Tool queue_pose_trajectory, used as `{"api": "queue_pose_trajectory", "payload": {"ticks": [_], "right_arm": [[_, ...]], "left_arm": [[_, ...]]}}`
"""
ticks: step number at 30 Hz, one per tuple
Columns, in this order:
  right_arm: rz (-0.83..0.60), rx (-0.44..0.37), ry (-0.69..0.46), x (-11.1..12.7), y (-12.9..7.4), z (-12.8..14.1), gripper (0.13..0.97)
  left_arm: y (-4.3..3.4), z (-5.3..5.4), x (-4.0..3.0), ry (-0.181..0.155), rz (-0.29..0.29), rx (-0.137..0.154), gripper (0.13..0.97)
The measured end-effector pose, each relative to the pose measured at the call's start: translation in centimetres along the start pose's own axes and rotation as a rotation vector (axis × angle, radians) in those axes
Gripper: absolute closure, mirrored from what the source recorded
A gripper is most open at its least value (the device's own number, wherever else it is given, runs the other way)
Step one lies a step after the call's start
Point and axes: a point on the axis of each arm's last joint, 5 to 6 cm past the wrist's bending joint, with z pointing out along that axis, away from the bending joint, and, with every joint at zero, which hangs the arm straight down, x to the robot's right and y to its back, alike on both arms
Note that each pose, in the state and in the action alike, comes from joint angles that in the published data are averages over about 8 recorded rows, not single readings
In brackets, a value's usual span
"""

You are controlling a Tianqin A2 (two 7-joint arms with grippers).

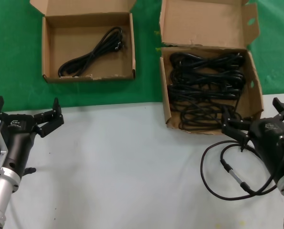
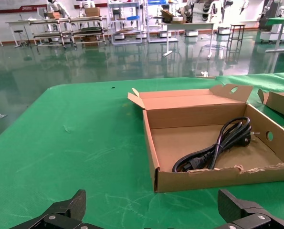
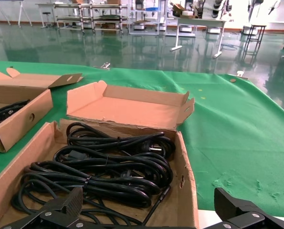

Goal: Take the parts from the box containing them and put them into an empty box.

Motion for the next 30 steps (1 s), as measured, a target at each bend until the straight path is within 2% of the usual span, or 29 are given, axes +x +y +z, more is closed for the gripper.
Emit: {"api": "queue_pose_trajectory", "payload": {"ticks": [30], "right_arm": [[0.0, 0.0, 0.0, 0.0, 0.0, 0.0, 0.13]], "left_arm": [[0.0, 0.0, 0.0, 0.0, 0.0, 0.0, 0.132]]}}
